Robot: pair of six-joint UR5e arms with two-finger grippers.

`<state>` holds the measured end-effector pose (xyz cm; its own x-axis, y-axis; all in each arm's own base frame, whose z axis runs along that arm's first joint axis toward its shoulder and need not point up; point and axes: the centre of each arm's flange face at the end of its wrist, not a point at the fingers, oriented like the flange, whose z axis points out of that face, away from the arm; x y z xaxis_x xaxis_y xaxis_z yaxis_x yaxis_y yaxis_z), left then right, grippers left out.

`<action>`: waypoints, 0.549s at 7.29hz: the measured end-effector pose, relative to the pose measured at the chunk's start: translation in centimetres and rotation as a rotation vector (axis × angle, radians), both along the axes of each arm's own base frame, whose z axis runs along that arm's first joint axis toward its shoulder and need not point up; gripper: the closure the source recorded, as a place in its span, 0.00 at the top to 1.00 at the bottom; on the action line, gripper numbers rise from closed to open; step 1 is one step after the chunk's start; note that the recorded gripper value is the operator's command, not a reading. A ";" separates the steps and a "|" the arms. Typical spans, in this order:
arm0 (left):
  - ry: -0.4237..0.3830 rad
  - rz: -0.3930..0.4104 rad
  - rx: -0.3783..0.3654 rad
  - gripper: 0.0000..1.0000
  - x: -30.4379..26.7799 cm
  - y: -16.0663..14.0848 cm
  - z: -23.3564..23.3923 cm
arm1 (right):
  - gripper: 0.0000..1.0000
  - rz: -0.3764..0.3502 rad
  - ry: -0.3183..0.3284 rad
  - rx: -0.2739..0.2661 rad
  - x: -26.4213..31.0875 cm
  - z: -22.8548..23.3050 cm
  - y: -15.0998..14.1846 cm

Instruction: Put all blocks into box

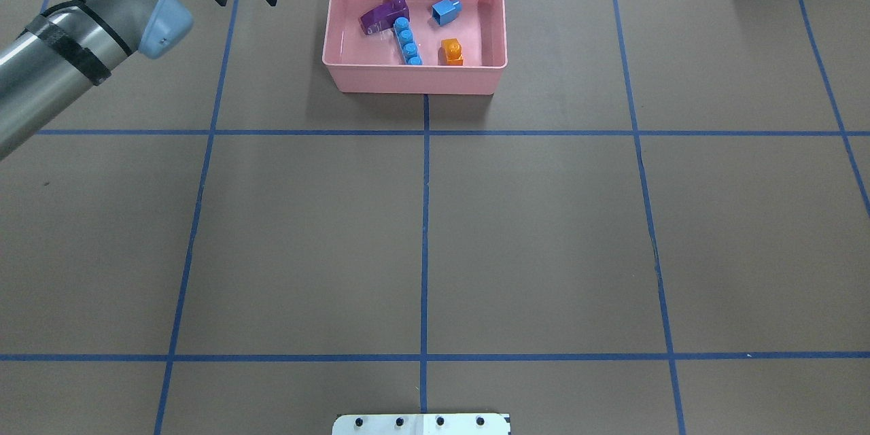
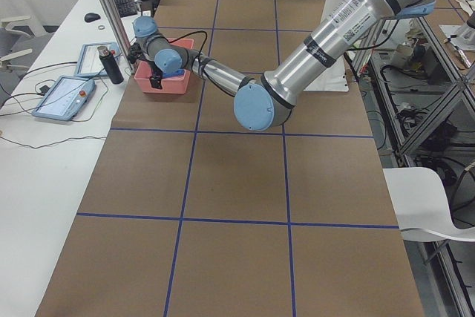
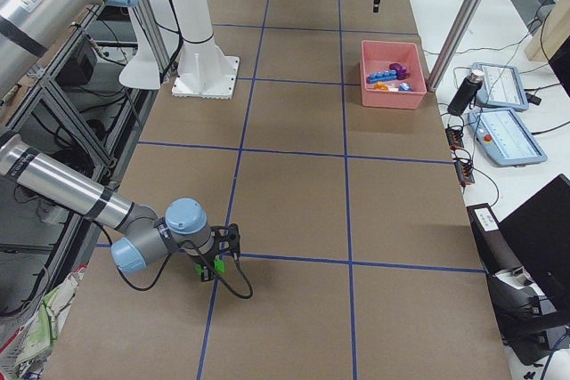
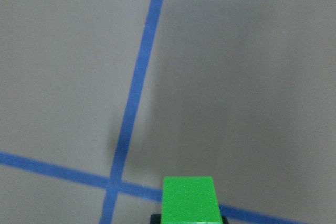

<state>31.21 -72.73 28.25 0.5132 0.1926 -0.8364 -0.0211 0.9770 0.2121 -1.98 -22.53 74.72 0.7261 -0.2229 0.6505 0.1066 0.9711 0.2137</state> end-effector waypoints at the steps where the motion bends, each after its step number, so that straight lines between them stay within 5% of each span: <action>1: 0.000 -0.002 -0.003 1.00 -0.1 0.2 0.3 | 0.00 0.033 -0.024 0.043 -1.5 -2.3 -6.2; 4: -0.006 -0.006 -0.013 1.00 -0.7 1.4 2.3 | 0.00 0.073 -0.037 0.056 -7.5 -14.1 -26.9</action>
